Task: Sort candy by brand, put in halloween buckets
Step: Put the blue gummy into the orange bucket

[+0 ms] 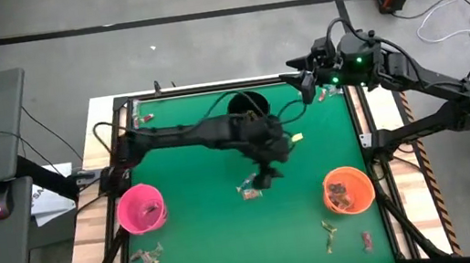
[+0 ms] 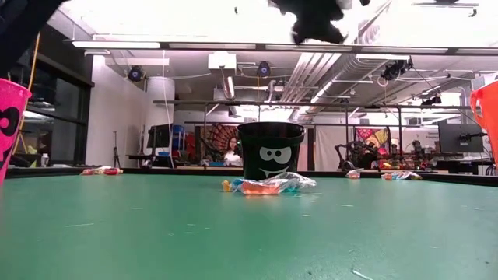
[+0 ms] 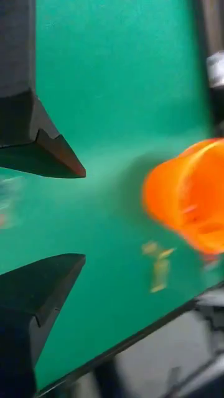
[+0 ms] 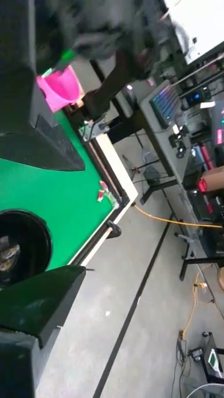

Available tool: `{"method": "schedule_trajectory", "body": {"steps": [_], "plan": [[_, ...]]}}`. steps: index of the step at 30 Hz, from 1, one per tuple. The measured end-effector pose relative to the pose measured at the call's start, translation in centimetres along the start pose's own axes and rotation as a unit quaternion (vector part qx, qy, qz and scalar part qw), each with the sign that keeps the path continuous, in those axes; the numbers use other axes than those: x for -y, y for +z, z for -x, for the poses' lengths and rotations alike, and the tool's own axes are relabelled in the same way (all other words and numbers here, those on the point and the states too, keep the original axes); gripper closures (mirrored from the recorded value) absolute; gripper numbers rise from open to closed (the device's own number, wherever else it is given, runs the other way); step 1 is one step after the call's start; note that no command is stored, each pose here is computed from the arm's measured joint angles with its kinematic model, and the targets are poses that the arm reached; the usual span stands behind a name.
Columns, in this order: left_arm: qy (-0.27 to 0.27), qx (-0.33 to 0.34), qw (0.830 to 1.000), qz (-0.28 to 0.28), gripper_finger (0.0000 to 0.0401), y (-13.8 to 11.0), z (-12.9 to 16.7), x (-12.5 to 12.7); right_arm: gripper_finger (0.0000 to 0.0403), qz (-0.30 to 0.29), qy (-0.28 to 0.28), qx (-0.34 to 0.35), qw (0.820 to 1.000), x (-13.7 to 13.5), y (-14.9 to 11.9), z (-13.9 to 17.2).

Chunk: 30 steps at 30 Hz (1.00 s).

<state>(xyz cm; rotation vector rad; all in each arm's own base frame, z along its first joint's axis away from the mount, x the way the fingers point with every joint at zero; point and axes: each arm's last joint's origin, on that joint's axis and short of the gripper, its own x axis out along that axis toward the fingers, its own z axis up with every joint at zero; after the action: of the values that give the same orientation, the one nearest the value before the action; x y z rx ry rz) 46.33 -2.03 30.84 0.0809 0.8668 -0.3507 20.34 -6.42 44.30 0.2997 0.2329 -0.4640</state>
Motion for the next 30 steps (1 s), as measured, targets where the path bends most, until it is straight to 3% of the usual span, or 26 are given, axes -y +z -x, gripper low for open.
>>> {"method": "schedule_trajectory", "body": {"steps": [9,13,17,22,26,30], "plan": [[-0.028,-0.163,0.986,0.004,0.0202,-6.4,-0.6,6.1,0.0149,0.001,-0.005,-0.022,1.0,0.1,-0.4,0.0],[-0.038,-0.199,0.979,0.024,0.0202,-9.9,-0.1,8.3,0.0149,-0.025,-0.021,-0.069,0.997,0.3,-1.4,-0.3],[-0.026,-0.152,0.986,0.055,0.0202,-11.4,2.7,9.8,0.0149,-0.05,-0.037,-0.171,0.983,0.4,-4.0,-1.9],[0.08,-0.07,0.991,0.08,0.0202,-11.1,7.4,10.0,0.0149,-0.065,-0.013,-0.278,0.958,-0.8,-10.7,-6.4],[0.149,0.0,0.985,0.09,0.0202,-10.6,11.0,9.7,0.0149,-0.073,0.022,-0.303,0.95,-2.7,-16.4,-10.3],[0.206,0.051,0.97,0.114,0.0202,-10.5,13.7,9.2,0.0149,-0.045,0.019,-0.353,0.934,-4.4,-21.0,-13.0]]}}
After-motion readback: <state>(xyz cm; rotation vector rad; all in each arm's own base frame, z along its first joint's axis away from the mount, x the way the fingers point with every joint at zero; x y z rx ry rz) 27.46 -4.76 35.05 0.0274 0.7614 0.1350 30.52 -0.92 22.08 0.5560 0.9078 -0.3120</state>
